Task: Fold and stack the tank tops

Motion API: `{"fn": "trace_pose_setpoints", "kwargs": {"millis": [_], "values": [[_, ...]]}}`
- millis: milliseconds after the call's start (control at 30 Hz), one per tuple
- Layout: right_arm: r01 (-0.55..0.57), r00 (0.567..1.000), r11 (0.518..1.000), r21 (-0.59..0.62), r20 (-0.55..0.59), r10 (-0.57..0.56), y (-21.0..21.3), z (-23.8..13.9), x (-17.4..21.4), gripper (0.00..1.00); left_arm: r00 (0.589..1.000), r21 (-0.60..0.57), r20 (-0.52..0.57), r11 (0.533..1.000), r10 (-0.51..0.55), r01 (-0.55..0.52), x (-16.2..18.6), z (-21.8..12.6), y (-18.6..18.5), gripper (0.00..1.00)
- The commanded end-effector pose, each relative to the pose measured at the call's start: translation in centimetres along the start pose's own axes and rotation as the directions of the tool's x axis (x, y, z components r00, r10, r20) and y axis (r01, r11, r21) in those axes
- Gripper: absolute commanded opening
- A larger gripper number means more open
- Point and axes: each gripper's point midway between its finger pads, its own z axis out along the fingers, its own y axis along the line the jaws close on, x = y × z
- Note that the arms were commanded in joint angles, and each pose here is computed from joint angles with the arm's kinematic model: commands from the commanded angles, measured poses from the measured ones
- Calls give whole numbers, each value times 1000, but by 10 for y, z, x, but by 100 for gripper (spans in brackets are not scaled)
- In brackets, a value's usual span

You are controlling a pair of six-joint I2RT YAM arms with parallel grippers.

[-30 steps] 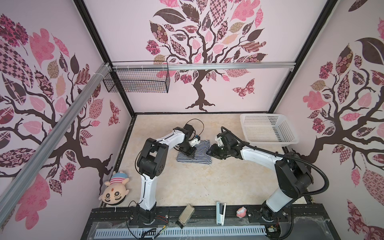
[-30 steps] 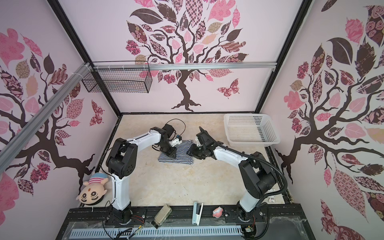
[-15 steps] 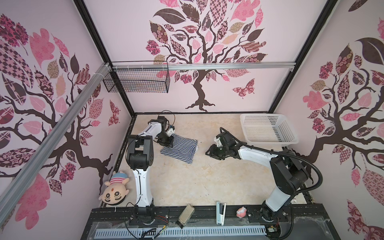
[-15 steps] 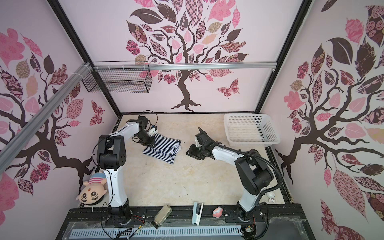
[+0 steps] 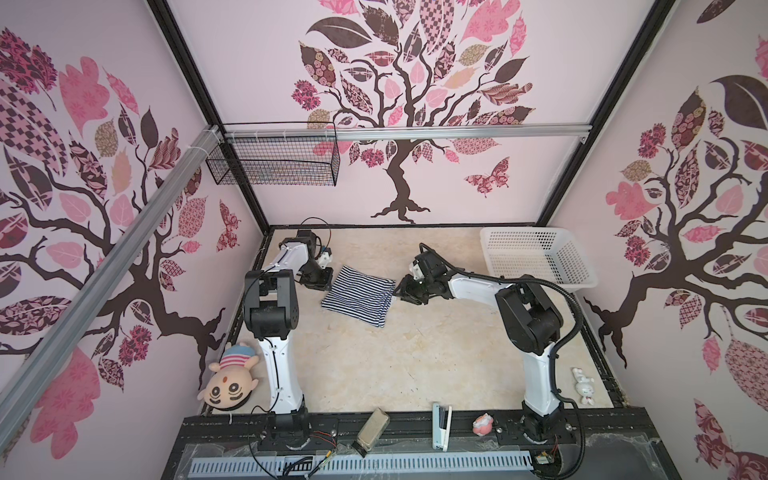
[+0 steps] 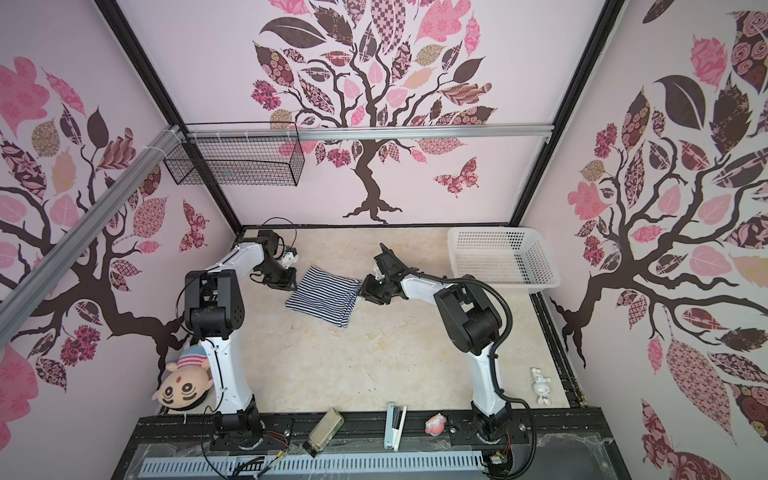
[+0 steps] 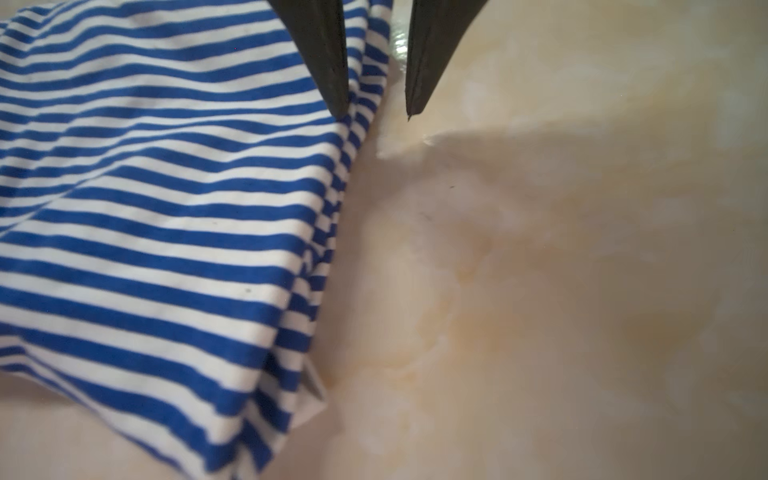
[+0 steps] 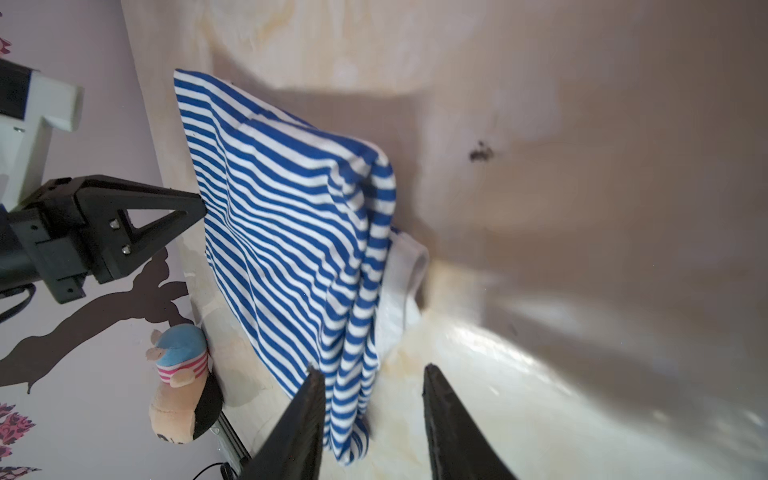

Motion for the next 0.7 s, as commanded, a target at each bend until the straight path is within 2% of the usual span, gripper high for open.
{"fn": "trace_pose_setpoints", "kwargs": {"millis": [0,100,267,500,600,667], "values": [[-31,998,999,-32,-53,29,5,21,1,42,1000,-14,9,1000,-10,10,-1,-1,7,28],[-25,997,998,-56,-70,21,13,34,-1,42,999,-5,29,999,-35,35,2,-8,12,28],[-3,995,995,-102,-102,-7,27,52,2,41,991,0,131,999,-32,33,-1,-41,9,28],[24,994,986,-167,-98,-41,40,72,-10,41,963,89,267,996,-34,11,-1,-88,-23,29],[38,996,989,-141,-75,-49,39,68,-19,42,964,157,264,987,-2,-40,4,-89,-50,29],[43,998,991,-129,-48,-50,38,55,-26,43,970,148,234,984,62,-99,7,-78,-68,30]]}}
